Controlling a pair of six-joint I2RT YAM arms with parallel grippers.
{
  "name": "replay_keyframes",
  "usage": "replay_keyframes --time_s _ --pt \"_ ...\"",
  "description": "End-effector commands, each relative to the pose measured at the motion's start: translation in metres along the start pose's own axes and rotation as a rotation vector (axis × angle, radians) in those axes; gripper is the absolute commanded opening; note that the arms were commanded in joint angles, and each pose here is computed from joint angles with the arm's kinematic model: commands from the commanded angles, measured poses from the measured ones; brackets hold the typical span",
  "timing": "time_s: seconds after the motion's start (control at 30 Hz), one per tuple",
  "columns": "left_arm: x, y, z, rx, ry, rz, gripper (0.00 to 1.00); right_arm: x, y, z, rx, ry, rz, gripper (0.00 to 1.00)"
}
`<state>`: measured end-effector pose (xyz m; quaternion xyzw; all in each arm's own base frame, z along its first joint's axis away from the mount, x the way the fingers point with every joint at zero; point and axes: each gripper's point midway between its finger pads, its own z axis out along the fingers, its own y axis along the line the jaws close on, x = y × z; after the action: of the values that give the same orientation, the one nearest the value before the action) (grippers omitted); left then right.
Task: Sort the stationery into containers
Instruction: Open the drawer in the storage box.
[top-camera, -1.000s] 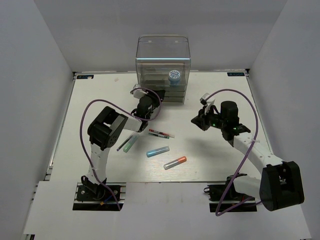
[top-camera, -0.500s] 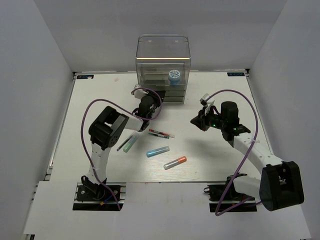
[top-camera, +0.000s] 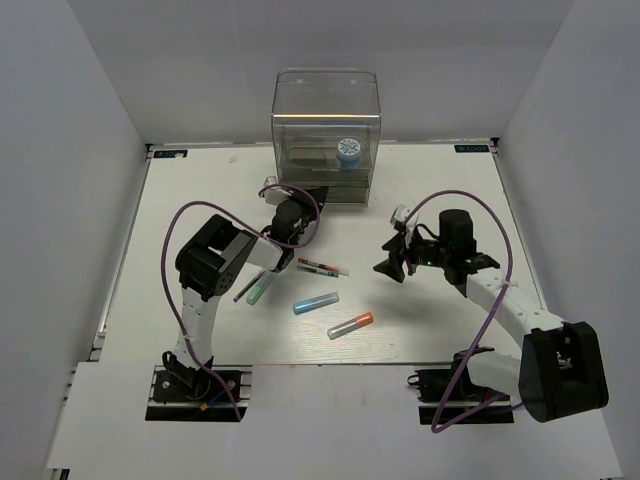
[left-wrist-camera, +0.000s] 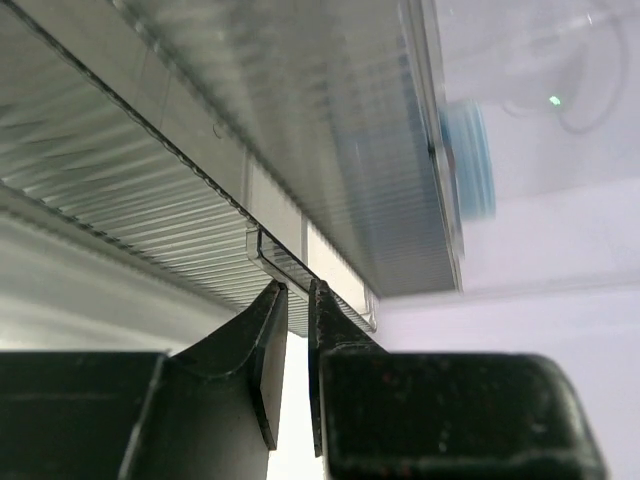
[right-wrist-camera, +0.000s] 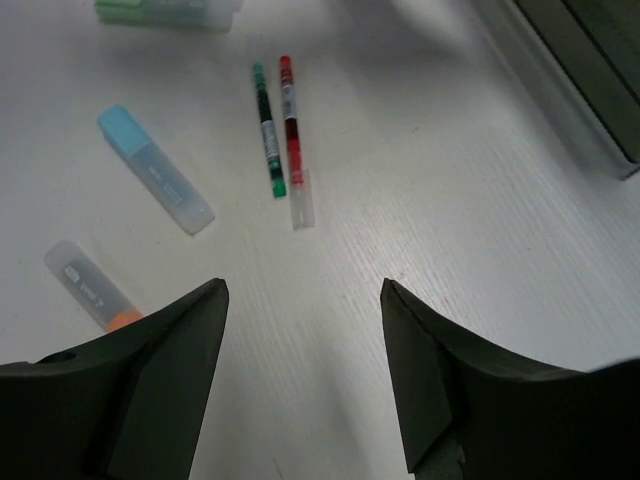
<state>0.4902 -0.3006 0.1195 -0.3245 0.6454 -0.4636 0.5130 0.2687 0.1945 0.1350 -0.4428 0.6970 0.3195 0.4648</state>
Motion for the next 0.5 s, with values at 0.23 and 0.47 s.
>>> replay_keyframes --time_s 0.23,0.47 --pt "-0.004 -0.022 -0.054 0.076 0.067 0.049 0.0 0.047 0.068 0.013 -0.319 0.136 -0.285 0.7" --pt "-0.002 -0.015 -0.069 0.044 0.112 0.093 0.0 0.073 0.093 0.028 -0.421 0.229 -0.412 0.7"
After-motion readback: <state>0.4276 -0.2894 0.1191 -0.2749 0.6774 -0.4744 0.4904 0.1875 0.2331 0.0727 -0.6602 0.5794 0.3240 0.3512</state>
